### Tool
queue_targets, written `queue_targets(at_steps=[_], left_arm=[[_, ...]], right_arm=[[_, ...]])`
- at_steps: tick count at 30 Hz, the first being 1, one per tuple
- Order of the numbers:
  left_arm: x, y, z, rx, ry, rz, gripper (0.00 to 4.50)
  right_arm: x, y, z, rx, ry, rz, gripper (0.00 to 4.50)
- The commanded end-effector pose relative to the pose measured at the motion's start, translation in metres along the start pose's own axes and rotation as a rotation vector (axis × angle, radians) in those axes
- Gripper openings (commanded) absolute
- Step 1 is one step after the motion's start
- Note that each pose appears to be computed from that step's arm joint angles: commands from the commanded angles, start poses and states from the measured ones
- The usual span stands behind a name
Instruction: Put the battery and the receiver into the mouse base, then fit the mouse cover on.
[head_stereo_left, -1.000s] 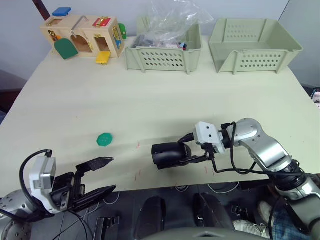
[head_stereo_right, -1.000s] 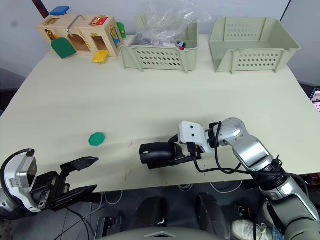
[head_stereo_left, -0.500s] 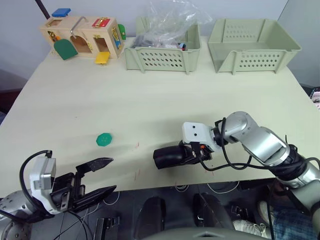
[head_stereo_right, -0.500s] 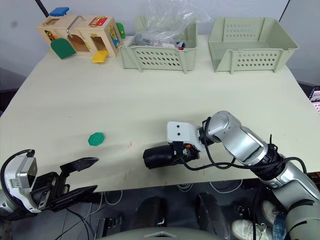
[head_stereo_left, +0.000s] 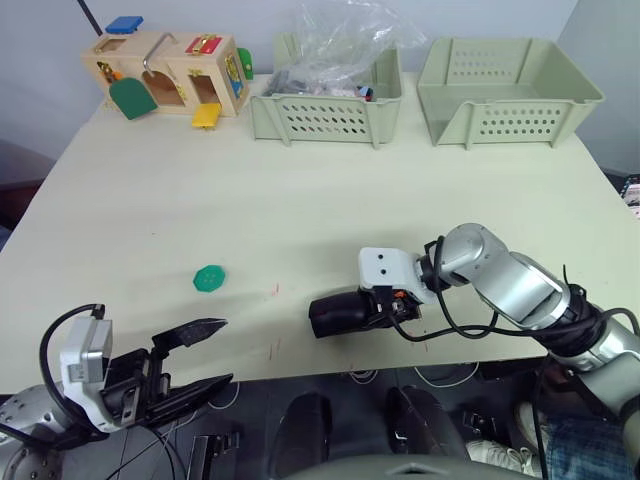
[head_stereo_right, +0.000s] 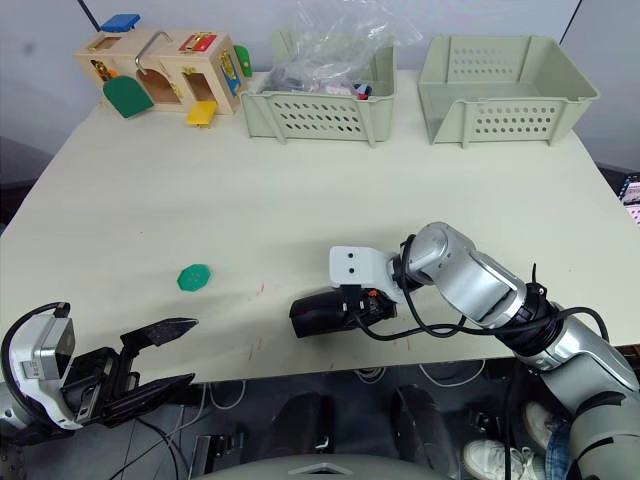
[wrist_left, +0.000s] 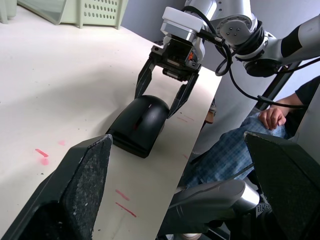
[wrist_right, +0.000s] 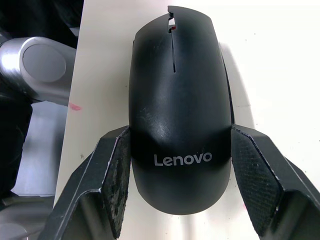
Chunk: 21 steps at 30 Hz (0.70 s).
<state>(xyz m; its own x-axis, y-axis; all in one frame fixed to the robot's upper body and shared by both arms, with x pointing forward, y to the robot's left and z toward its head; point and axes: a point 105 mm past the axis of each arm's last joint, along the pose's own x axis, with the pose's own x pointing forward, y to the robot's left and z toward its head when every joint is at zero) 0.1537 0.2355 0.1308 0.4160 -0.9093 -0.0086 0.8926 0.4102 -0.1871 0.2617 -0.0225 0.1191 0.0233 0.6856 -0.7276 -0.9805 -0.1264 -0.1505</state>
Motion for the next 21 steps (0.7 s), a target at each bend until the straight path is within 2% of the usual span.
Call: queue_targets(at_steps=[1,15,21], left_arm=[[0.0007,-0.0033,0.0071,0.041,-0.003,-0.013,4.5],[-0.0007,-0.005,0.0027,0.034,-0.002,-0.01,4.5],[-0.0008,-0.0067,0.0011,0.033,-0.002,-0.01,4.5]], right_arm=[[-0.0016,-0.002,0.0032,-0.009,0.026,-0.017,2.76],[0.0003,0.0001,-0.0001,0.009,0.118,-0.004,2.76],[0.0024,0.0041,0.0061,0.008,0.116,0.008,2.76]])
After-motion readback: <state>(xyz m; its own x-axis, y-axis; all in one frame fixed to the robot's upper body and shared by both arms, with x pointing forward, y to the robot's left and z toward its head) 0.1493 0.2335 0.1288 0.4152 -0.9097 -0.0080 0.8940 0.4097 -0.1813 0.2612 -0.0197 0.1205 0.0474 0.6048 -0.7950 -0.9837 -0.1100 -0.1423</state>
